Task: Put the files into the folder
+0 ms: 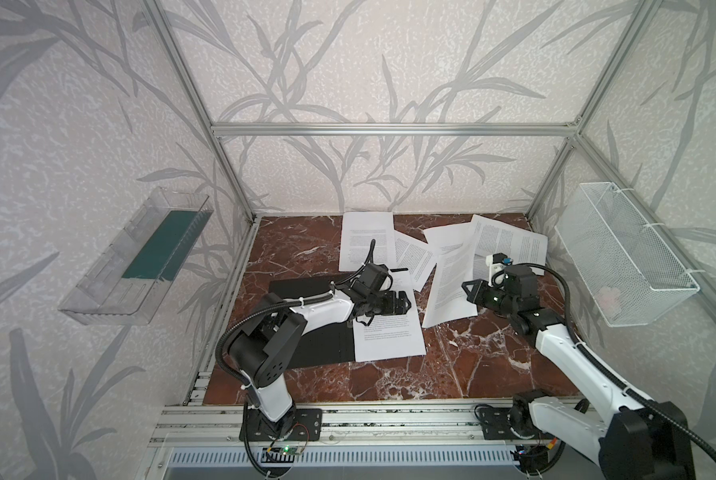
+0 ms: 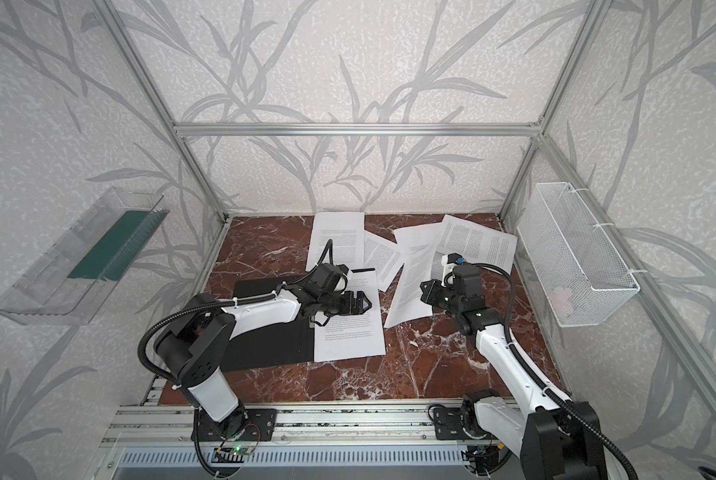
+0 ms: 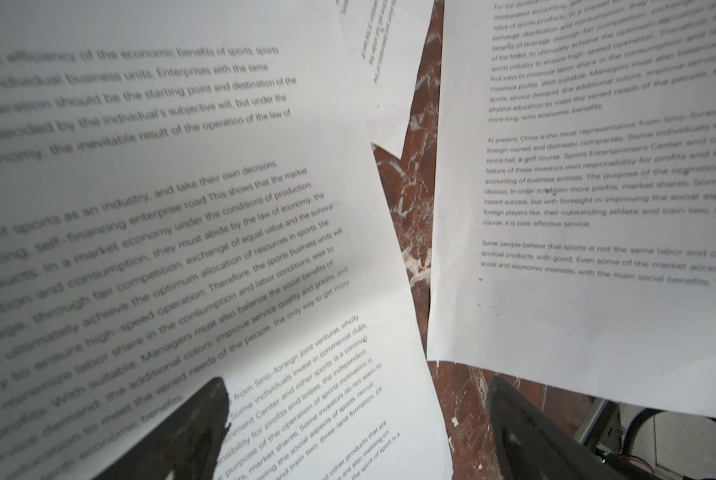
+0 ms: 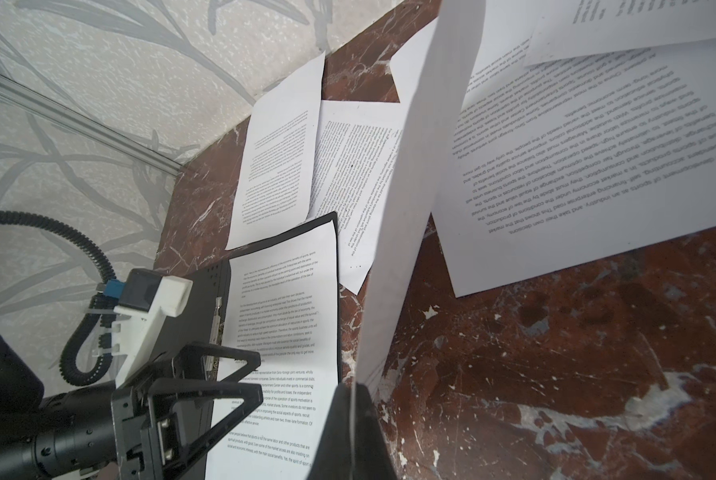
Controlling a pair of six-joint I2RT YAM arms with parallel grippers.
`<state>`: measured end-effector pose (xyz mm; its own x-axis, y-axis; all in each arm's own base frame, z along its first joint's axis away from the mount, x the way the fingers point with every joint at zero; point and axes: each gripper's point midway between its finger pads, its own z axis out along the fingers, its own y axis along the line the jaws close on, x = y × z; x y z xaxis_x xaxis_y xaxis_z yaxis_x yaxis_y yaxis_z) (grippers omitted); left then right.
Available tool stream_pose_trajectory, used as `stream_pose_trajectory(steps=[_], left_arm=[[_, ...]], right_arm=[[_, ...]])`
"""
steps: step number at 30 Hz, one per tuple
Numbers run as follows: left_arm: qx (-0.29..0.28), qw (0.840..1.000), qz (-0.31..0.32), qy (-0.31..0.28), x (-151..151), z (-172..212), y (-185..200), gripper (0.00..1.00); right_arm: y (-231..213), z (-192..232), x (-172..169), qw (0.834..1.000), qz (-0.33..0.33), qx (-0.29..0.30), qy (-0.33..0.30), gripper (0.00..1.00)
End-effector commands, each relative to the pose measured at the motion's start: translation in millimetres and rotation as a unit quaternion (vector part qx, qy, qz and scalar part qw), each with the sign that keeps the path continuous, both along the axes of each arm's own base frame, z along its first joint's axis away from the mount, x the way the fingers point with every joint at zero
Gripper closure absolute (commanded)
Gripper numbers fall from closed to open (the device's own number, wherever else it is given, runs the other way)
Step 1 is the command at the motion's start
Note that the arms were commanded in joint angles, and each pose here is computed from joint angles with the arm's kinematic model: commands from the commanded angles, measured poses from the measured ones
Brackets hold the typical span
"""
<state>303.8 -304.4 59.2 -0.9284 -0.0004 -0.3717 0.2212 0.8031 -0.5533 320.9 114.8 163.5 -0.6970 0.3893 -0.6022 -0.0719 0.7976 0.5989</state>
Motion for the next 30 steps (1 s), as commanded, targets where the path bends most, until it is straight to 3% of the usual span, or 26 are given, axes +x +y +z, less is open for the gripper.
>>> stream_pose_trajectory(steps=[1, 30], left_arm=[[-0.002, 1.0, 0.004, -0.004, -7.5, 0.4, 0.5, 0.03], [0.045, 0.999, 0.028, -0.001, 17.5, -21.4, 14.0, 0.03]], right_arm=[[4.7, 11.4, 4.0, 1.0, 0.012, 0.0, -0.016, 1.0], [7.1, 11.2, 3.6, 1.0, 0.018, 0.004, -0.014, 1.0]])
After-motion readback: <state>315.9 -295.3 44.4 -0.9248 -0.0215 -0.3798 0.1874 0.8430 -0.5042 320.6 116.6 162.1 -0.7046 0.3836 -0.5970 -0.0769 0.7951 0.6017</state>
